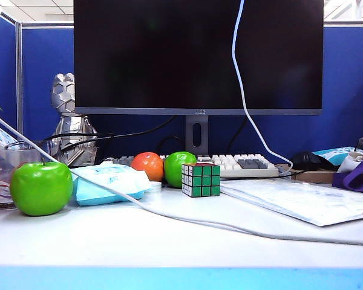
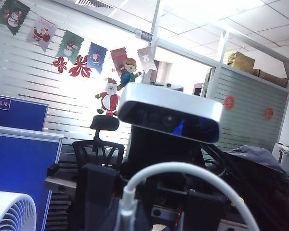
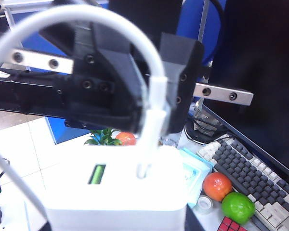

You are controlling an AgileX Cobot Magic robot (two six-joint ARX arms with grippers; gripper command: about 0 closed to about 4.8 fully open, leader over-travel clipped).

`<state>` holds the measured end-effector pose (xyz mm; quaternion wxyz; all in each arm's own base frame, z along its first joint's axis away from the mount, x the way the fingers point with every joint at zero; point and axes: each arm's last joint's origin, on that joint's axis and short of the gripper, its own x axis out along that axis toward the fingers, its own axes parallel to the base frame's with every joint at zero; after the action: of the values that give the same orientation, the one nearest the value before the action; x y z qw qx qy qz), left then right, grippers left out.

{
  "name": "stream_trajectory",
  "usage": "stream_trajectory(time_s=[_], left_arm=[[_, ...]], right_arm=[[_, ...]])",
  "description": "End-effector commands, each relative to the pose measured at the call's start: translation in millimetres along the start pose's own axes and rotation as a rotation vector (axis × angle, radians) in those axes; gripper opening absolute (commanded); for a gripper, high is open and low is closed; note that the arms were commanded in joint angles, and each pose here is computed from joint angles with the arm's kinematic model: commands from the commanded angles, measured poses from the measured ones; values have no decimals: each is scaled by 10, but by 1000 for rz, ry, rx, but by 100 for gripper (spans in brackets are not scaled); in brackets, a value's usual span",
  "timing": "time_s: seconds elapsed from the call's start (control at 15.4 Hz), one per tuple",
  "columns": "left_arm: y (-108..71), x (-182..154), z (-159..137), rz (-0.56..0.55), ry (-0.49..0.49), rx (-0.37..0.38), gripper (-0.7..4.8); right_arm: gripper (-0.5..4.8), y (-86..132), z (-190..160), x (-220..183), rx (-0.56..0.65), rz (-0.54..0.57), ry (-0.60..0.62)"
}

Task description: Pick up the Type-C charging cable and the charging base, insert one end of the Type-C charger into the corresponding slot on the base, and finally place the plugged-in charger back on the table.

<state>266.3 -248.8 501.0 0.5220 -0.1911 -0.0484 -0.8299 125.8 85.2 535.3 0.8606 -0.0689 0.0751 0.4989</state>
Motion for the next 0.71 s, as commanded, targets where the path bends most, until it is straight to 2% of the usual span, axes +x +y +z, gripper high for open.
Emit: stream_trajectory(time_s=[0.06, 0.71], left_arm=[[-49, 7, 38, -11, -1, 27, -6], [-50, 8, 35, -15, 6, 27, -6]], right_arm=[[-1, 14, 43, -32, -15, -4, -33], [-1, 37, 55, -73, -19, -6, -47]])
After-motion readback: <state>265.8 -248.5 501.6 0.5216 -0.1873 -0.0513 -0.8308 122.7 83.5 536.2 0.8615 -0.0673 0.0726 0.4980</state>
